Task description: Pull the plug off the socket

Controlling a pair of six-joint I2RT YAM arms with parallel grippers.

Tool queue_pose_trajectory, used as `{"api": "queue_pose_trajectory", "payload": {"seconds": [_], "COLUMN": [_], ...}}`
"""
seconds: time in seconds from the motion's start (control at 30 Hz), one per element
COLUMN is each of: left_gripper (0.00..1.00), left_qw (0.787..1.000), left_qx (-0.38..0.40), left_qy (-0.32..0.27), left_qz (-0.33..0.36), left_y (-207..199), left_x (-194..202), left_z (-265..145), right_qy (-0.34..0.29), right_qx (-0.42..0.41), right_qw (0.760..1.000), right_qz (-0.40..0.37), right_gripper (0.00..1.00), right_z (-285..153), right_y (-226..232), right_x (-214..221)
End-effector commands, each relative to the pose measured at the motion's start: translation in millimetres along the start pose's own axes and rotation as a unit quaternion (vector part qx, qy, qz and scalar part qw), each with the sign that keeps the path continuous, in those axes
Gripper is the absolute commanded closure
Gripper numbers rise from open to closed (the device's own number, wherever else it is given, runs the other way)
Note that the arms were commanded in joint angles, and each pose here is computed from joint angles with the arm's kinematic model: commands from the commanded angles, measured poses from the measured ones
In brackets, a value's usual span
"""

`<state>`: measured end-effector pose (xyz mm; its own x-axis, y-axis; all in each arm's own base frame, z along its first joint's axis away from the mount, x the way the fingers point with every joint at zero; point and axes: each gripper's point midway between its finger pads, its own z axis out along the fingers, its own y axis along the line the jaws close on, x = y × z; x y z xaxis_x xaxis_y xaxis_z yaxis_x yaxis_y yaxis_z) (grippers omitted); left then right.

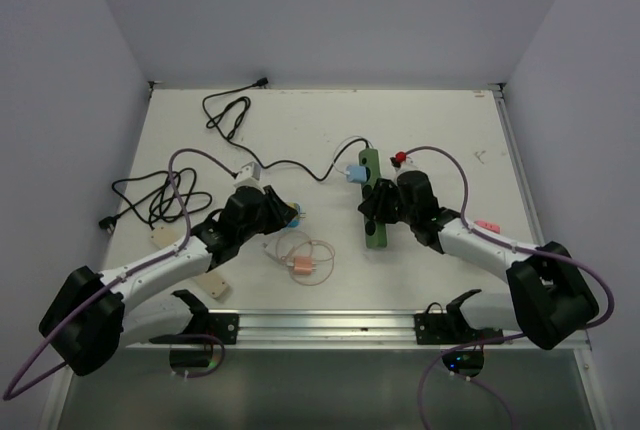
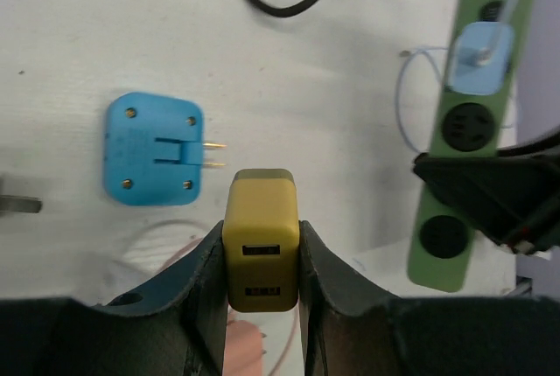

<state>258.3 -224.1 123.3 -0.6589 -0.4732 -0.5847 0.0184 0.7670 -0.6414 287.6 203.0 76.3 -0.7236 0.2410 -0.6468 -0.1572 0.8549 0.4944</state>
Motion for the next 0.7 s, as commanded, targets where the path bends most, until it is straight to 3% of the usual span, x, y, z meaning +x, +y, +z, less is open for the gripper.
{"api": "queue_pose_trajectory", "payload": {"seconds": [0.0, 0.17, 0.23, 0.33, 0.47, 0.67], "left_gripper": [0.95, 0.73, 0.70, 0.58, 0.37, 0.22], "left_qw": [0.999, 0.998, 0.998, 0.998, 0.999, 0.999], "left_qx": [0.049, 0.046, 0.045, 0.042, 0.038, 0.032], "left_qy": [0.002, 0.025, 0.041, 0.042, 0.035, 0.025], "left_qz": [0.014, 0.017, 0.018, 0.015, 0.013, 0.007], "left_y": [-2, 6, 9, 13, 13, 12], "left_x": [0, 14, 22, 24, 21, 14], "left_z": [12, 26, 29, 29, 27, 24], "right_qy": [-0.040, -0.034, -0.033, -0.030, -0.028, -0.024], "right_qx": [-0.069, -0.079, -0.086, -0.088, -0.091, -0.101], "right_qw": [0.996, 0.996, 0.995, 0.995, 0.995, 0.994], "right_qz": [-0.025, -0.030, -0.035, -0.039, -0.042, -0.046], "right_gripper": [1.00, 1.00, 1.00, 1.00, 1.00, 1.00], "right_z": [-5, -6, -7, -7, -8, -10], "right_y": [31, 32, 35, 36, 37, 41], "right_x": [-22, -18, -18, -17, -17, -16]}}
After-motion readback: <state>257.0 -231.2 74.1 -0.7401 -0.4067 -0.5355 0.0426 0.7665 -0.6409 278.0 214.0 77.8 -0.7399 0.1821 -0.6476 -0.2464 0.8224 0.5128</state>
